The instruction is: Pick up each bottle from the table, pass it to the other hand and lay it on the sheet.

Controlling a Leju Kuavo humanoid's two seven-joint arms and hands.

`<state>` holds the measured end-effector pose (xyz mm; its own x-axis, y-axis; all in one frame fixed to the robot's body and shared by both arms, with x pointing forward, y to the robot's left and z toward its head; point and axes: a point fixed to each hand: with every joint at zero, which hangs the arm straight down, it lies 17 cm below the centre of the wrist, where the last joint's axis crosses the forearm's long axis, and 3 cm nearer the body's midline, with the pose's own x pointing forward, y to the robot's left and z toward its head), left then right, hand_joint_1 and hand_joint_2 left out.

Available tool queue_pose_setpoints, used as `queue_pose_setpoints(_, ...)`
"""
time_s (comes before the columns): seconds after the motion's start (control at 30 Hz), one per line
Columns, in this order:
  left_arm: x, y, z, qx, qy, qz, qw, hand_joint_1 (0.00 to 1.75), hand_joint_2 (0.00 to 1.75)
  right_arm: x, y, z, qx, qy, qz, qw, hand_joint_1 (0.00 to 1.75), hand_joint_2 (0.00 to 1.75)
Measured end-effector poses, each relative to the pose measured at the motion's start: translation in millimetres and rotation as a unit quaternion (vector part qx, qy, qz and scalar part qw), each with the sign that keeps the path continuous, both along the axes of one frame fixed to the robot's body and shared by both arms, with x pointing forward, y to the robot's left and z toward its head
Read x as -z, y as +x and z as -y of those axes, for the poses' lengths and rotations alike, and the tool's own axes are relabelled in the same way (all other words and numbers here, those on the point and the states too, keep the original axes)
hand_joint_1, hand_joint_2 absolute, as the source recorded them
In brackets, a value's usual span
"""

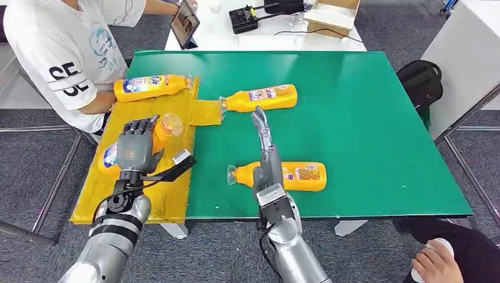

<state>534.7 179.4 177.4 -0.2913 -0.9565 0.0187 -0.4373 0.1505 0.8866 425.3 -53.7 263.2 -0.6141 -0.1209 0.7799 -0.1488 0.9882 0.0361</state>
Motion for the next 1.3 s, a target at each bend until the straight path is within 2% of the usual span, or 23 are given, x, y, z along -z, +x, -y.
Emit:
queue_pose_setpoints(0.13,13,1,8,0.021,0.016,-0.015,1.000,1.75,1.75,-2,1,0,0.000,0.001,0.001,1.000,0.00,0.00)
queue_pose_setpoints(0.2,21,2,1,0.009,-0.002,-0.030,1.000,1.75,1.75,-1,1,1,0.000,0.003,0.000,1.000,0.00,0.00)
queue_pose_setpoints(0.87,102,-5,11,0.026,0.111,-0.121,0.986,1.75,1.75,5,4,-7,-0.014,0.000,-0.009,1.000,0.00,0.00)
queue_pose_setpoints(1.27,131,-11,7,0.036,0.148,-0.156,0.976,1.75,1.75,16,5,-13,-0.025,-0.005,-0.022,0.999,0.00,0.00)
queue_pose_setpoints(1.3,132,-10,7,0.036,0.148,-0.161,0.975,0.65,1.75,16,5,-15,-0.028,-0.005,-0.023,0.999,0.00,0.00)
